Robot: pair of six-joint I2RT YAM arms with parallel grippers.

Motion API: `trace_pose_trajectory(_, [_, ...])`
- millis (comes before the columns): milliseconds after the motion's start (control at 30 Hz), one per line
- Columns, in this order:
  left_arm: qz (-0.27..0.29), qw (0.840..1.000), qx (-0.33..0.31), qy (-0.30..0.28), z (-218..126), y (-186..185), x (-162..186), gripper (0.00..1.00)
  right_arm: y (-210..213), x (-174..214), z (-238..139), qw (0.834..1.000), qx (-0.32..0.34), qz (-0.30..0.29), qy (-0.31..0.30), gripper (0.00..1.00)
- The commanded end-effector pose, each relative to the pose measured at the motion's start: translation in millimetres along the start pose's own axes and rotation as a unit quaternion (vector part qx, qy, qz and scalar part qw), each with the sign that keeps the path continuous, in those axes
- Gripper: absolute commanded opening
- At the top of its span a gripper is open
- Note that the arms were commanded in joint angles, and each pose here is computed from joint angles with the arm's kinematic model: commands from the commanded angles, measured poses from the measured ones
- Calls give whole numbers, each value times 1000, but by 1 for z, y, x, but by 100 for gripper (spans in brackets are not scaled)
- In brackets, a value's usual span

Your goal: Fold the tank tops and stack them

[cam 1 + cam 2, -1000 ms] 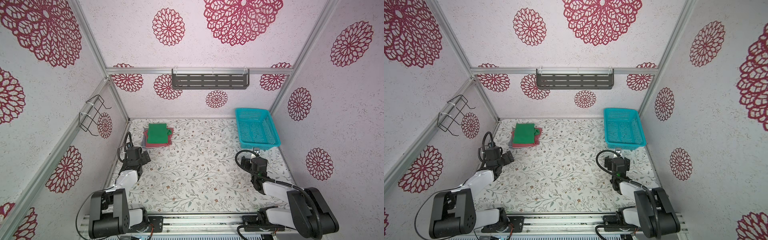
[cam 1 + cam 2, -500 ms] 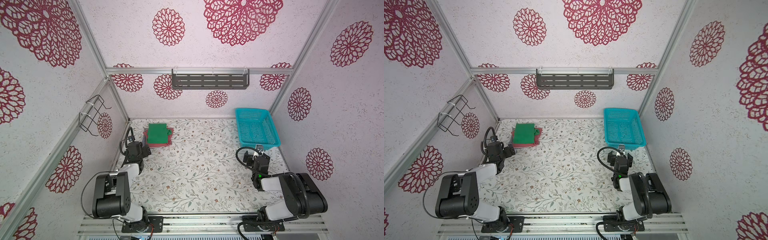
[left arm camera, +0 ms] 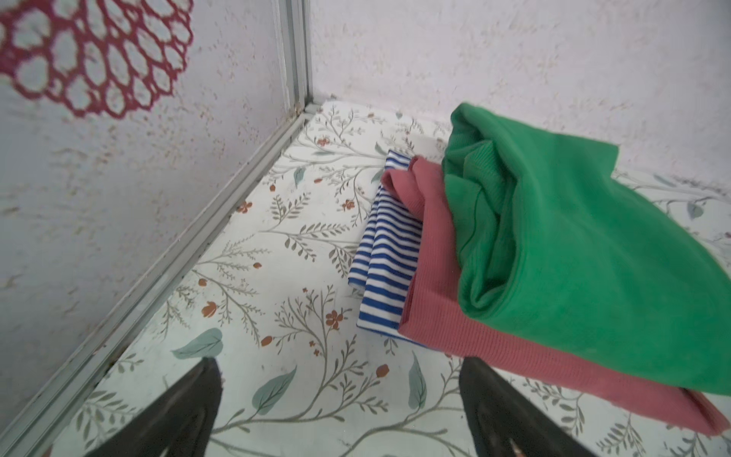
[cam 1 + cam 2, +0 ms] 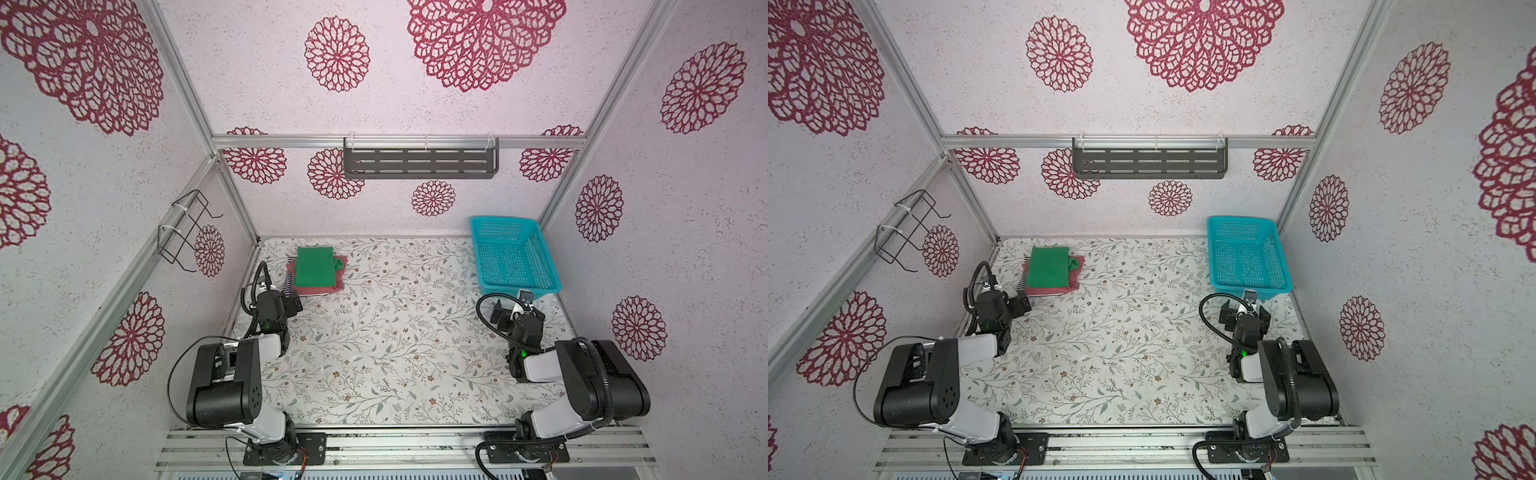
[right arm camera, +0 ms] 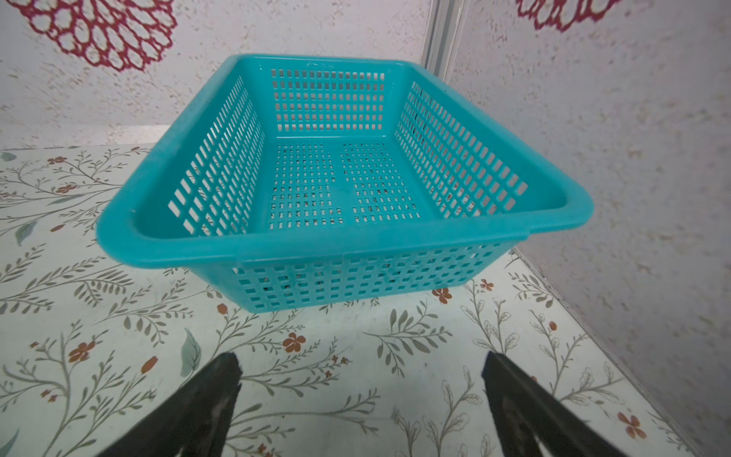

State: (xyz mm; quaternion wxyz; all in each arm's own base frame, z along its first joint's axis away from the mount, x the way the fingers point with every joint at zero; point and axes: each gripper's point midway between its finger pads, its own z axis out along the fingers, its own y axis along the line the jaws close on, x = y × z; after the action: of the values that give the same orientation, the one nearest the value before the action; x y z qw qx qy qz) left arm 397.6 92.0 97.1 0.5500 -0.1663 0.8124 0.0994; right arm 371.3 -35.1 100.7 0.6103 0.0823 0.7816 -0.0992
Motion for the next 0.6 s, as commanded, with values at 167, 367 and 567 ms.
trace_pose_trajectory(167, [0,997,-19,-69,-9,2,-22,97,1,-14,-1,999,-5,16,-27,99])
trace_pose_trajectory(367, [0,997,-19,-71,-9,3,-22,97,1,-13,0,1000,-4,15,-24,99])
trace_pose_trajectory(567, [0,997,-19,-73,-9,2,-23,97,1,-13,1,1000,-5,16,-23,99])
